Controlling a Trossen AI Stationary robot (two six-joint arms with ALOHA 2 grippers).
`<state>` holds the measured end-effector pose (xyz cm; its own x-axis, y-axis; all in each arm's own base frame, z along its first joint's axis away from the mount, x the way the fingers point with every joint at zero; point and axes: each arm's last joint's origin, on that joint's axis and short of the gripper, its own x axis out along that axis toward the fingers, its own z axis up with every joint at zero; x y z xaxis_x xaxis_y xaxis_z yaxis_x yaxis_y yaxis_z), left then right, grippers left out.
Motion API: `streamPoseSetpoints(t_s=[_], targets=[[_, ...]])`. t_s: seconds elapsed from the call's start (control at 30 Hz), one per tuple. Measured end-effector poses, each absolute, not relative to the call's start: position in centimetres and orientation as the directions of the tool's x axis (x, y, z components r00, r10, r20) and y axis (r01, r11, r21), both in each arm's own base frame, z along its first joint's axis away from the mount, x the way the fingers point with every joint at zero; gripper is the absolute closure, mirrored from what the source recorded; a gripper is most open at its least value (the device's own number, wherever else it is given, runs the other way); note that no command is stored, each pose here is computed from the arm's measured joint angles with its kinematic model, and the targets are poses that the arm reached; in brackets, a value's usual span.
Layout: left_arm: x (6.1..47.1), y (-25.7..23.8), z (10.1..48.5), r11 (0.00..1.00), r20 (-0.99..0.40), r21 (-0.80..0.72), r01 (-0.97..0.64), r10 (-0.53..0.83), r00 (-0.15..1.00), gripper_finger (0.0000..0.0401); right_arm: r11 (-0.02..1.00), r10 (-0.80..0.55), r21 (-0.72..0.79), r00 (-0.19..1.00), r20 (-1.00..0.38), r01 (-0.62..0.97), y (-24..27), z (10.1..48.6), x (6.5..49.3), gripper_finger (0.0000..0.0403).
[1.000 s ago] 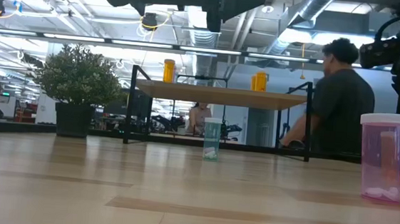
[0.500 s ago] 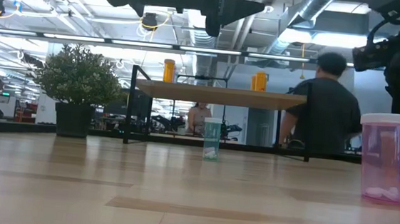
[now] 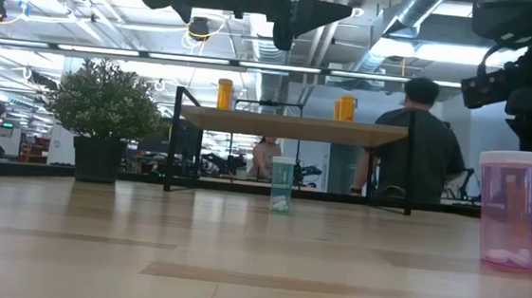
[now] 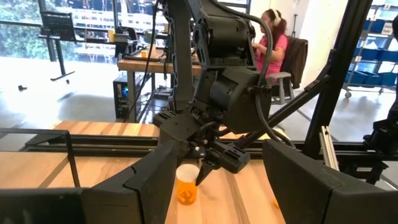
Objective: Pick and place medicine bottles onto shelf by color
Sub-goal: Put the orange large pill bottle on the shelf
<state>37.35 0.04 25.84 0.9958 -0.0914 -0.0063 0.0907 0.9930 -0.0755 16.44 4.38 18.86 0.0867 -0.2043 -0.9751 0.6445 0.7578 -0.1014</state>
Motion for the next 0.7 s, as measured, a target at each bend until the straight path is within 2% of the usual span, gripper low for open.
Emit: streamPoseSetpoints(t_s=[0.23,0.53,0.7], targets=[[37.4,0.0,25.8,0.993,-0.007,-0.076,0.091,-0.092,0.996,0.0175,0.759,-0.193,-0.093,0.086,-0.977,0.644,4.4,18.9,16.4,0.0138],[37.4,0.0,25.7,0.993,-0.022,-0.077,0.090,-0.092,0.996,0.0175,0.763,-0.190,-0.089,0.089,-0.978,0.640,4.4,19.0,16.4,0.0204],[36.6,0.1,26.5,0.995,-0.058,-0.057,0.086,-0.089,0.994,0.0175,0.767,-0.178,-0.067,0.111,-0.978,0.638,4.6,20.1,16.9,0.0203]])
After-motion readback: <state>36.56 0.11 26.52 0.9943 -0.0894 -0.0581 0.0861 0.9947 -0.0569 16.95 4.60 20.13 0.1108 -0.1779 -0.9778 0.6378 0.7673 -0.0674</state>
